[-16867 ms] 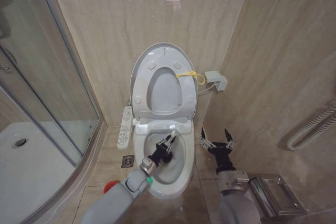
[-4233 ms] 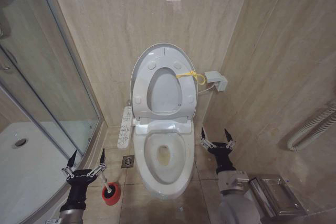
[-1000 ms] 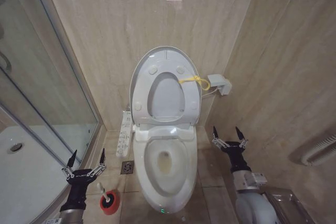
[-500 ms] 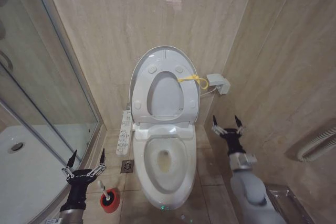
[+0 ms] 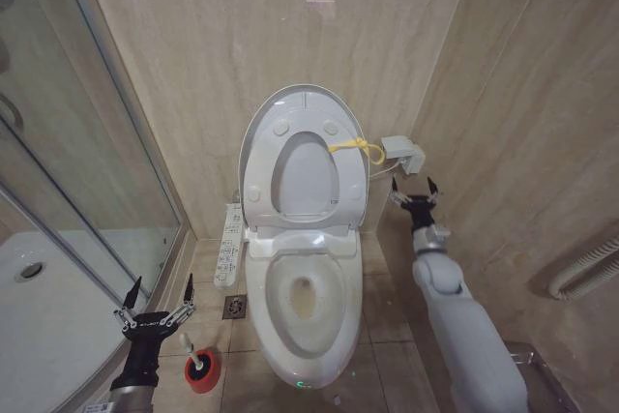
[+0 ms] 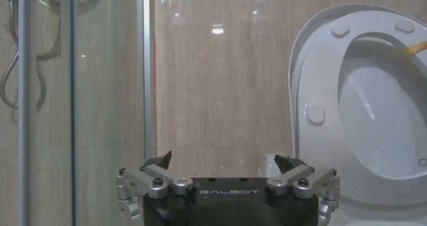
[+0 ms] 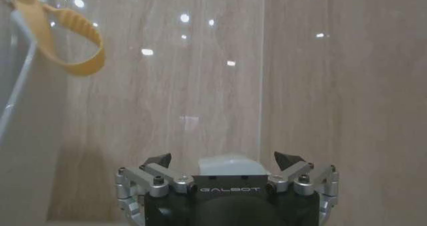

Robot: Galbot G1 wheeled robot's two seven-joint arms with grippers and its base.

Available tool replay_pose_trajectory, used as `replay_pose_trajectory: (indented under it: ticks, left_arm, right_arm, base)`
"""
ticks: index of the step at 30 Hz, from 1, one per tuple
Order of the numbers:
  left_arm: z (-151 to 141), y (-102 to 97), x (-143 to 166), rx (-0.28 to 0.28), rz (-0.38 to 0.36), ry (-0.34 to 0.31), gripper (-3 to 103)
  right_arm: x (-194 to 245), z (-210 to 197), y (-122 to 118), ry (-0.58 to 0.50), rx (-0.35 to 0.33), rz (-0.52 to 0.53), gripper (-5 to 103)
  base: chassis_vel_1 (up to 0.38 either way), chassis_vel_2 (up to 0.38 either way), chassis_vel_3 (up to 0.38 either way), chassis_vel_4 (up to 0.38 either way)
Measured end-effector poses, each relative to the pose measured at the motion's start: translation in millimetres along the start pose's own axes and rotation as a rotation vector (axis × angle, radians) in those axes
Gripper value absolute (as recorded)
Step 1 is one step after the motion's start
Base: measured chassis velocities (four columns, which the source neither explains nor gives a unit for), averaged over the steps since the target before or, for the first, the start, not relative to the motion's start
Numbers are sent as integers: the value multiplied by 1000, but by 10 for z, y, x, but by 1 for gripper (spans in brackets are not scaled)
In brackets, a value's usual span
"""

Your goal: Open the toilet lid, clean the toilet bowl with a toilet brush, close the toilet lid, and flush.

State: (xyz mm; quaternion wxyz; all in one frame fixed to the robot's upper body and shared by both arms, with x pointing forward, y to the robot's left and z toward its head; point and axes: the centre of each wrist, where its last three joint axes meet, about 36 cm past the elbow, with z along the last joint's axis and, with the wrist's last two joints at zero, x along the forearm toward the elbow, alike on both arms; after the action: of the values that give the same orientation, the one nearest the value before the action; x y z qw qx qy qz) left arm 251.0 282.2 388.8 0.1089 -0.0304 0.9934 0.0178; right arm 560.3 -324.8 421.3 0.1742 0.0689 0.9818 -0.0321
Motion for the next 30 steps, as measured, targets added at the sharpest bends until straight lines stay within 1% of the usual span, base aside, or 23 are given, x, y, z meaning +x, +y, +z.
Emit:
replay_pose_trajectory:
  ticks: [5, 6, 9, 13, 20, 24, 25, 27, 30]
  left_arm:
    - [0, 0, 0, 0, 0, 0, 100]
    - [0, 0, 0, 0, 0, 0, 100]
    - [0, 0, 0, 0, 0, 0, 100]
    - [0, 0, 0, 0, 0, 0, 100]
    - [0, 0, 0, 0, 0, 0, 100]
    - [0, 0, 0, 0, 0, 0, 100]
    - [0, 0, 0, 0, 0, 0, 100]
    - [0, 0, 0, 0, 0, 0, 100]
    - [0, 0, 0, 0, 0, 0, 100]
  right_arm:
    - [-314, 10, 114, -6, -12, 2, 100]
    - [-314, 10, 114, -6, -12, 2, 100]
    - [-510, -60, 210, -10, -18, -6, 100]
    - [-663, -139, 280, -16, -25, -5, 100]
    - [-812, -232, 375, -27, -28, -11, 100]
    - [-849, -276, 531, -28, -36, -27, 100]
    - [-849, -276, 531, -28, -36, -27, 100]
    - [-848, -308, 618, -30, -37, -41, 100]
    - [-841, -350, 683, -33, -44, -51, 100]
  base:
    - [0, 0, 0, 0]
    - [0, 0, 0, 0]
    - [0, 0, 0, 0]
    - [0, 0, 0, 0]
    - [0, 0, 0, 0]
    - [0, 0, 0, 0]
    - [0, 0, 0, 0]
    - [0, 0, 0, 0]
    - [0, 0, 0, 0]
